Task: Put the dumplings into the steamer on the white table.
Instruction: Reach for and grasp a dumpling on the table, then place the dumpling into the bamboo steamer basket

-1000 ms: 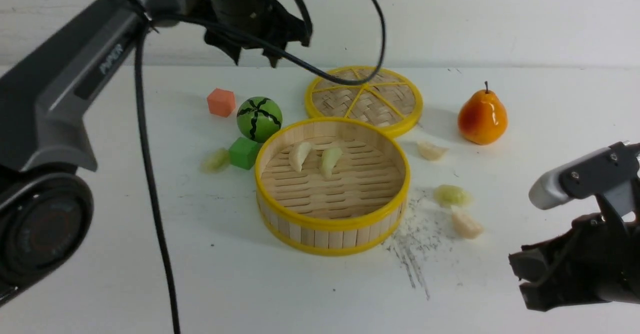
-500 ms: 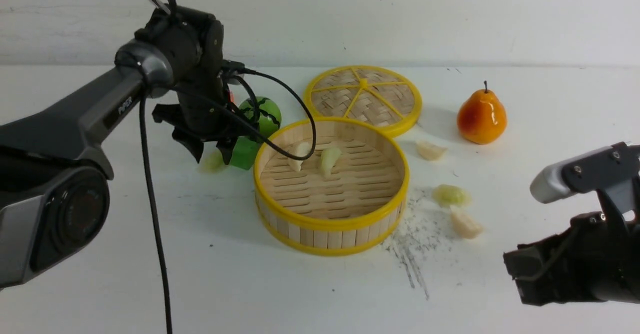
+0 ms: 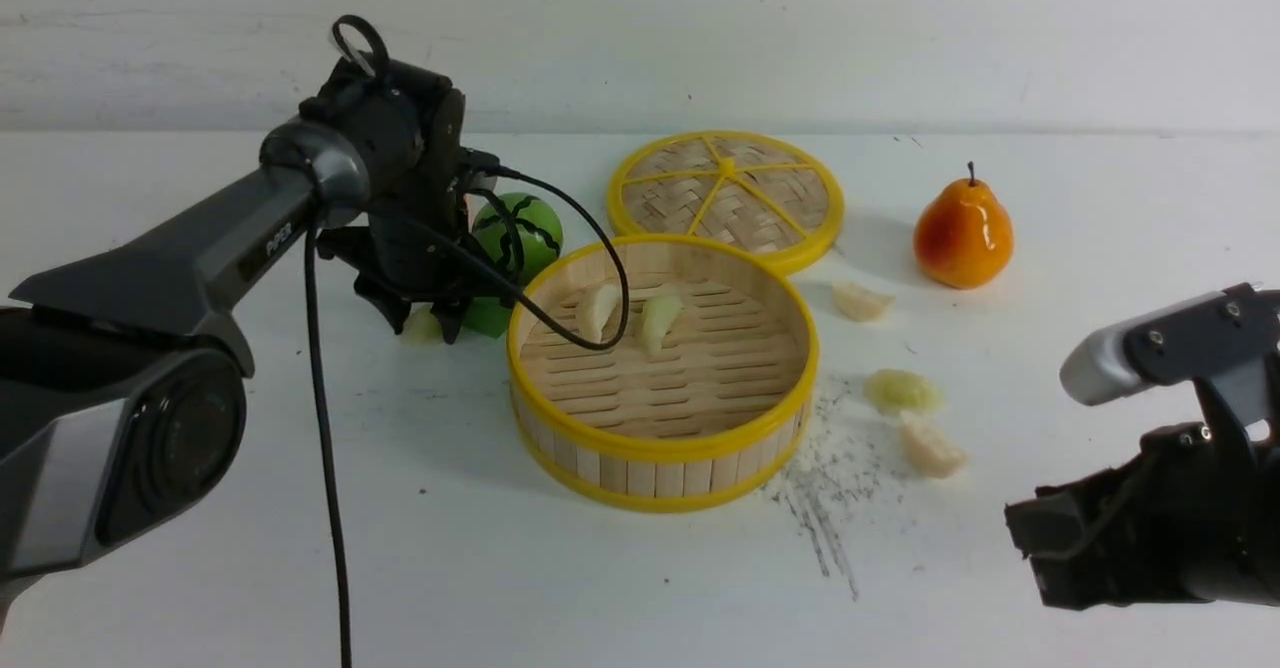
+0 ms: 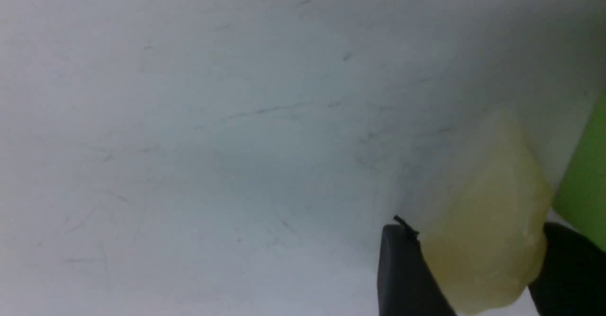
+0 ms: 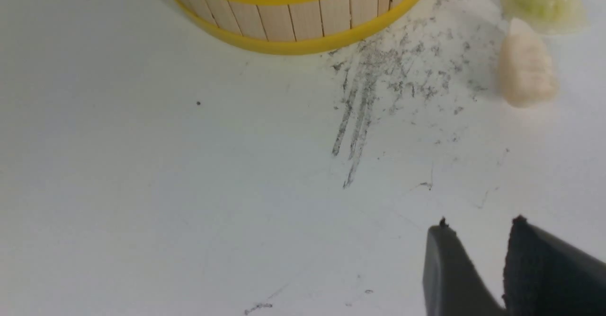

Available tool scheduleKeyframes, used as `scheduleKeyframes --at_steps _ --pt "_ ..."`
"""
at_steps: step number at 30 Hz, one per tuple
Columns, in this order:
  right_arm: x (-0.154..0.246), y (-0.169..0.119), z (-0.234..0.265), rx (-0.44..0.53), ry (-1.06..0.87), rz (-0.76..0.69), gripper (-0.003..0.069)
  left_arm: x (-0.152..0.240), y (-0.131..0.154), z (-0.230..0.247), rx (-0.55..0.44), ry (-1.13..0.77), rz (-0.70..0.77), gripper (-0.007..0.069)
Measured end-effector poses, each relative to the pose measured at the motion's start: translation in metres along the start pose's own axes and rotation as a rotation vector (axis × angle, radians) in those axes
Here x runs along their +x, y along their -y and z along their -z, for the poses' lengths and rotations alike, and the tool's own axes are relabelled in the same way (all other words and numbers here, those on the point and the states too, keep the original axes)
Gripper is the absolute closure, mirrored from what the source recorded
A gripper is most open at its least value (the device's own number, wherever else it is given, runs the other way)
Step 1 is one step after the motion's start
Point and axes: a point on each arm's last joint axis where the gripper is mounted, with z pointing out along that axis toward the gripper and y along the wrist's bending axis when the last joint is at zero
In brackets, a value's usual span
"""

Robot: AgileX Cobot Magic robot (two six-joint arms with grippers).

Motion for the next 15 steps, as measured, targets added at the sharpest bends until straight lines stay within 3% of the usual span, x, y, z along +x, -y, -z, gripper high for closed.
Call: scheduleKeyframes --at_steps 5,8,9,13,15 --pt "0.0 0.0 0.0 0.0 0.001 0.0 0.047 -0.001 -0.001 0.005 -0.004 -0.018 0.005 0.03" --pt "0.0 0.0 0.0 0.0 0.001 0.0 0.0469 -0.004 -0.003 0.017 -0.004 -0.009 0.012 0.0396" --pt "0.0 0.0 0.0 0.0 0.001 0.0 0.0468 -0.006 -0.004 0.023 0.0 0.005 0.016 0.0396" --pt "0.0 0.0 0.0 0.0 0.001 0.0 0.0463 -0.018 -0.007 0.067 0.046 0.11 0.033 0.0393" --pt "0.0 0.0 0.0 0.0 0.001 0.0 0.0463 -0.022 -0.007 0.101 0.114 0.182 0.049 0.0415"
